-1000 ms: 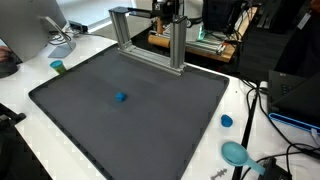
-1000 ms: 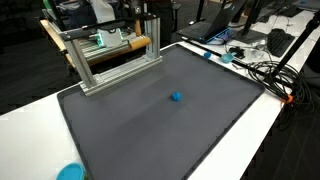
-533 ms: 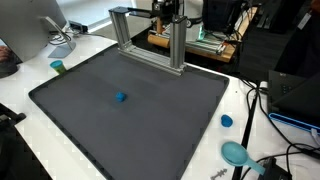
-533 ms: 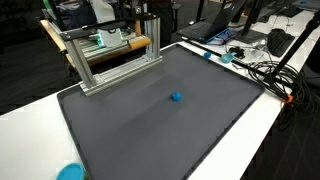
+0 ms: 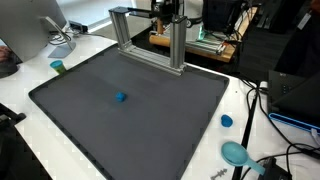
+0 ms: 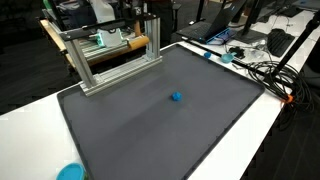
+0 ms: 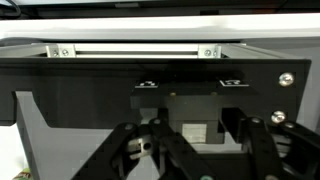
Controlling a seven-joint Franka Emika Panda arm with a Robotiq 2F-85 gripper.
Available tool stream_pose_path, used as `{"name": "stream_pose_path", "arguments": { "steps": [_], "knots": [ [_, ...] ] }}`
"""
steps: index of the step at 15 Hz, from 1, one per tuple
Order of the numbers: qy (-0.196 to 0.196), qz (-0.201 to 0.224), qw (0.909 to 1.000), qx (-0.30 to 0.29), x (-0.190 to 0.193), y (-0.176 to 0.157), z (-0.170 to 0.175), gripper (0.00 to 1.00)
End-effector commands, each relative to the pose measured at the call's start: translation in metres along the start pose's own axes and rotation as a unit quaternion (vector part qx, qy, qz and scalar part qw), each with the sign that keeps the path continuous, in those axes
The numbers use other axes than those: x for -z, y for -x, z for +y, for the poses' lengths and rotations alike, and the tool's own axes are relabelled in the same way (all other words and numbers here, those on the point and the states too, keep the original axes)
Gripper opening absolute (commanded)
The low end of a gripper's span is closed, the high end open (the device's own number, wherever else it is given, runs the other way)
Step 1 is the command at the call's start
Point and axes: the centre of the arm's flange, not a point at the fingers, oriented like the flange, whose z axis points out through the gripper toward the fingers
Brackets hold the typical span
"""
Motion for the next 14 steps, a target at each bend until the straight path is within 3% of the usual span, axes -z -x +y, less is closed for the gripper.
{"name": "stream_pose_path", "arguments": {
  "steps": [1, 3, 9, 14],
  "knots": [
    [-0.01, -0.012, 0.9999, 0.004, 0.007, -0.005, -0.002, 0.92],
    [-0.008, -0.011, 0.9999, 0.0, 0.008, -0.002, 0.0, 1.0],
    [-0.021, 0.015, 0.9996, -0.014, 0.005, 0.008, 0.004, 0.93],
    [-0.015, 0.053, 0.9981, -0.03, 0.004, 0.021, 0.003, 0.99]
  ]
}}
